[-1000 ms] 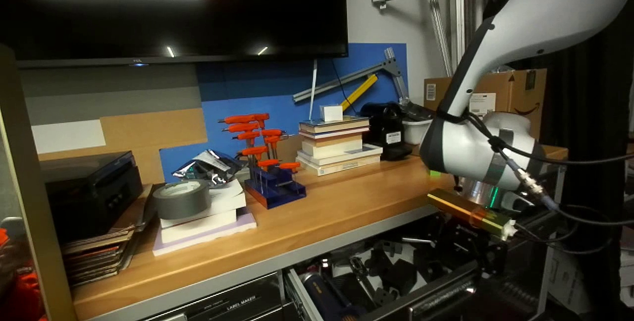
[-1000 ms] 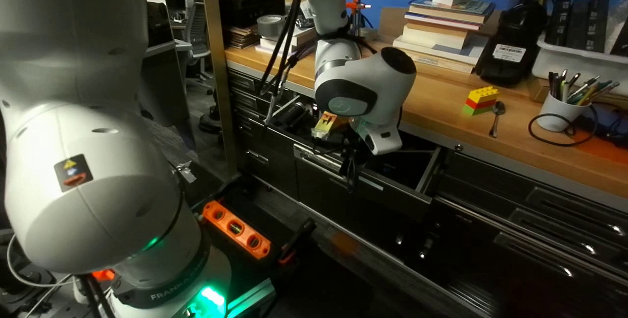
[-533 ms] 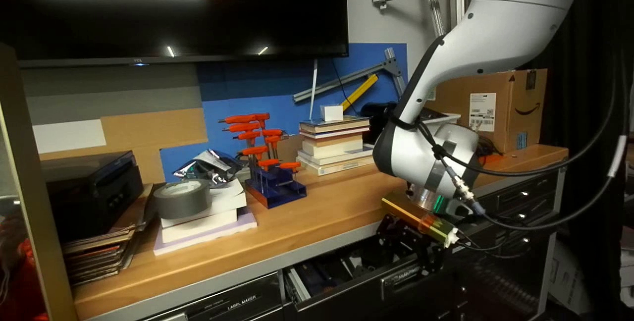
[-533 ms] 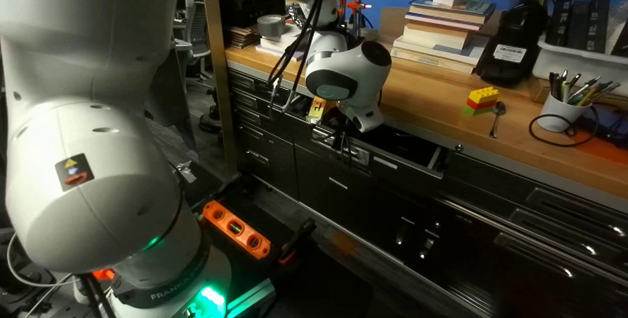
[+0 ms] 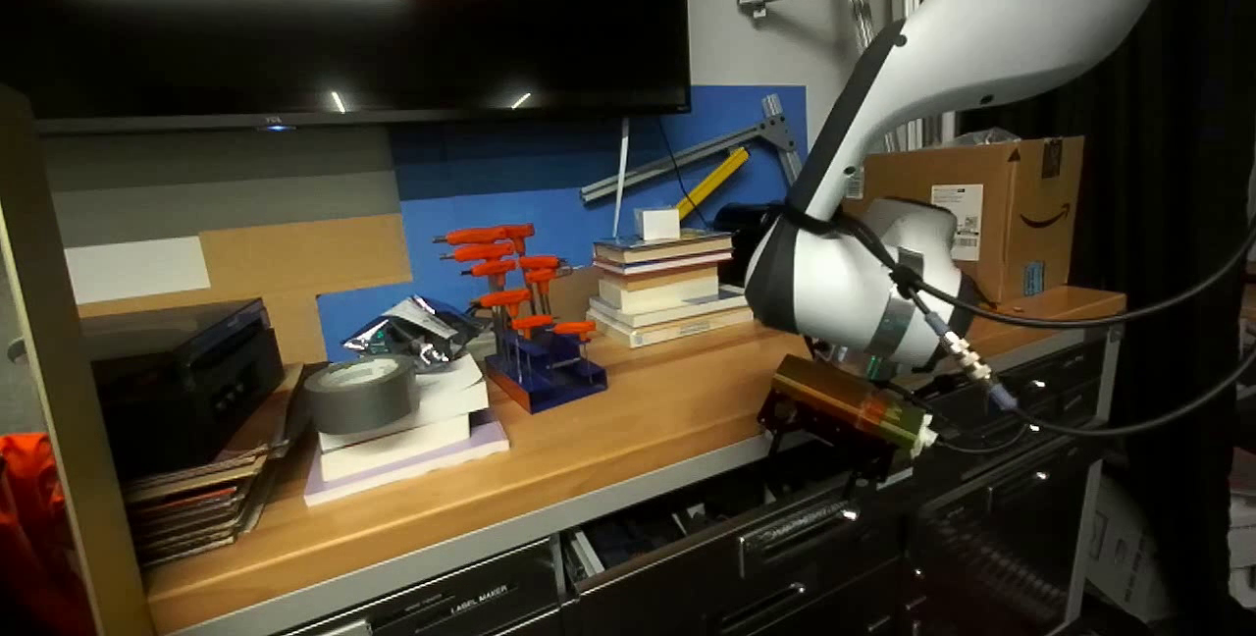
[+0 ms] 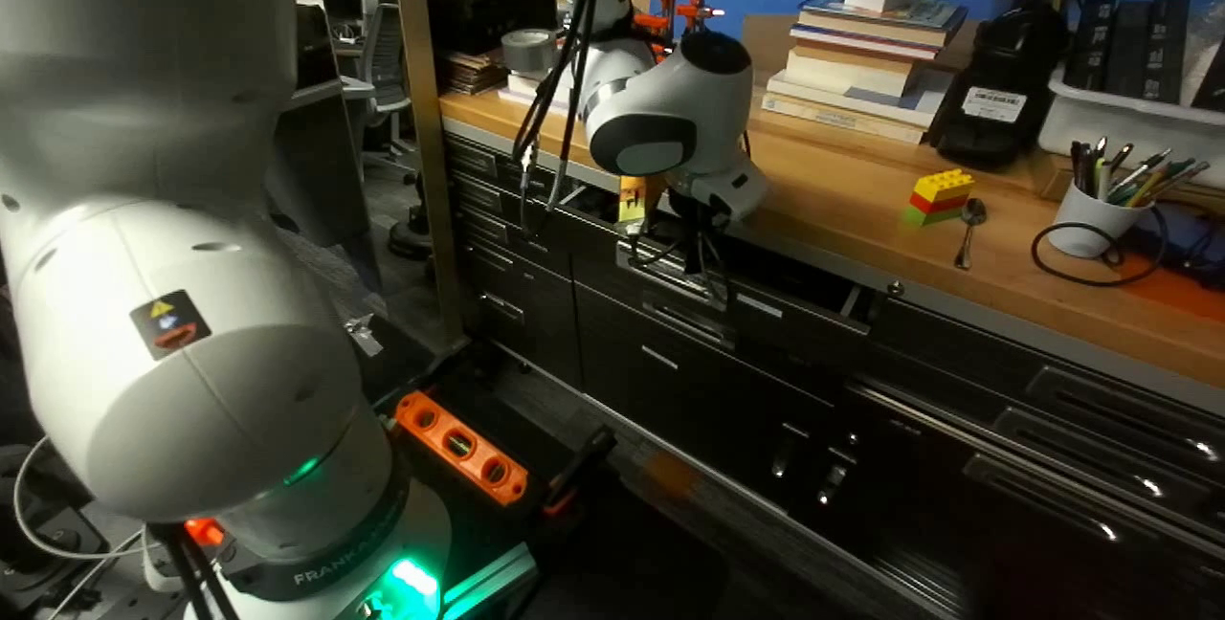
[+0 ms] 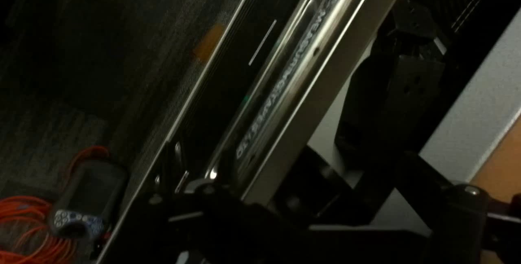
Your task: Pick up the black objects from the counter and put them in the open drawer and close it
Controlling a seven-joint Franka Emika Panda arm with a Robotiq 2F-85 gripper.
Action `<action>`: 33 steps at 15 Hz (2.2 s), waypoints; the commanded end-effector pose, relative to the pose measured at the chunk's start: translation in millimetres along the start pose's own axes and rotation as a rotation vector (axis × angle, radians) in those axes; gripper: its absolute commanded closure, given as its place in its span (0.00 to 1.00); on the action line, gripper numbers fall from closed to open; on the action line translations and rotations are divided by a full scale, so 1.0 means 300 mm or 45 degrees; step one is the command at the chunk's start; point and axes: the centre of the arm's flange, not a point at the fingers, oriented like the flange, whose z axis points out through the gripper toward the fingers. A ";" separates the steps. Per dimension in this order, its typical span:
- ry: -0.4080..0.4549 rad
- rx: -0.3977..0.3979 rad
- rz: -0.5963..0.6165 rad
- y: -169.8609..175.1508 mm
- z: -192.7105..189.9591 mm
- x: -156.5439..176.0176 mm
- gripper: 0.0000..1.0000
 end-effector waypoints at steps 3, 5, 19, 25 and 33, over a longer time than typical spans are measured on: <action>0.215 -0.222 -0.089 0.097 -0.241 0.036 0.00; 0.196 -0.352 -0.106 0.196 -0.201 0.058 0.00; -0.173 -0.830 -0.399 0.248 0.094 -0.108 0.00; -0.139 -0.715 -0.305 0.204 0.242 -0.179 0.00; 0.045 -0.392 0.034 0.089 0.344 -0.166 0.00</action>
